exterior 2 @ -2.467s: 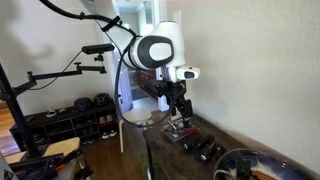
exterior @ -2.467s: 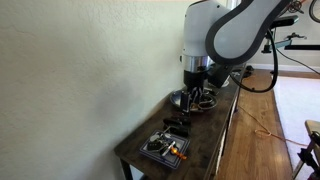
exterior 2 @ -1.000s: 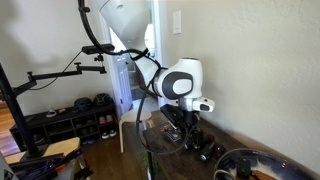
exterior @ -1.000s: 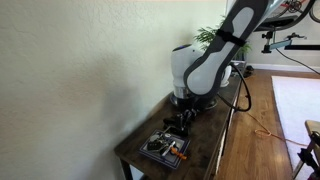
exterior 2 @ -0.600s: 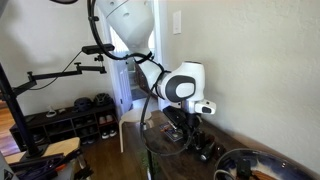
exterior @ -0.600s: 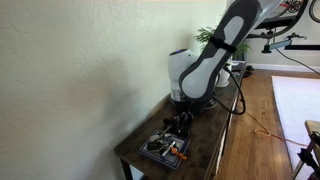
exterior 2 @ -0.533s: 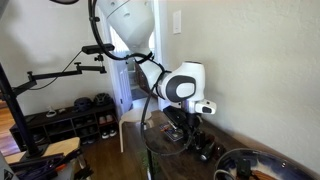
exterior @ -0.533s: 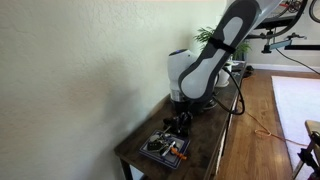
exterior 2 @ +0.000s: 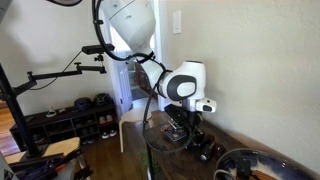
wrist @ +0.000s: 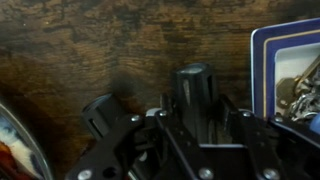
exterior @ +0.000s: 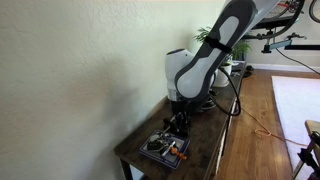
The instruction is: Put one of the flesh-lights in the bowl
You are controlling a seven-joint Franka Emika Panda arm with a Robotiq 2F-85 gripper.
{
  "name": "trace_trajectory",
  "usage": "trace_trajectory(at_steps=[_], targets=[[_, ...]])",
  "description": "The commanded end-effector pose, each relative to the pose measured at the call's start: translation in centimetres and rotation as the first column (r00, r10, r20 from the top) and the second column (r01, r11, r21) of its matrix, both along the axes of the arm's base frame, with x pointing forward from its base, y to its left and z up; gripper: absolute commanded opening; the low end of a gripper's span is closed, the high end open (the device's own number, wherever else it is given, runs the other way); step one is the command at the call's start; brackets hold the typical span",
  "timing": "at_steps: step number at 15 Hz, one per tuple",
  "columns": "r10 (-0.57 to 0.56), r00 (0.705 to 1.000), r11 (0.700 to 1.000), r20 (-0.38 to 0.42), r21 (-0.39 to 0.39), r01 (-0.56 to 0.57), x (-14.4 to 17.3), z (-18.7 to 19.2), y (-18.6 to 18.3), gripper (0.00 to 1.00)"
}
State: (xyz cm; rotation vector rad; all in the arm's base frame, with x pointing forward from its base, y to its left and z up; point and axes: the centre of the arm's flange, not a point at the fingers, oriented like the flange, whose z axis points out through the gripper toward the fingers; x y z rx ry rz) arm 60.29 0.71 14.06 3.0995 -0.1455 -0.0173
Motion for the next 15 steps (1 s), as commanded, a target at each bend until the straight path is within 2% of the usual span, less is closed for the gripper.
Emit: trace_trajectory(at_steps=[1,5,9,15], targets=[[0.003,1.0,1.0,-0.015,0.029,-0.003,-0.3,0.1,-0.4,0.23],[0.05,0.999,0.998,0.006,0.048,-0.05,-1.6,1.8,0.2,0.23],[0.08,0.997,0.991,0.025,0.103,-0.082,-2.7,3.2,0.7,0.23],[0.089,0.994,0.99,0.067,0.099,-0.096,-4.1,6.5,0.5,0.23]])
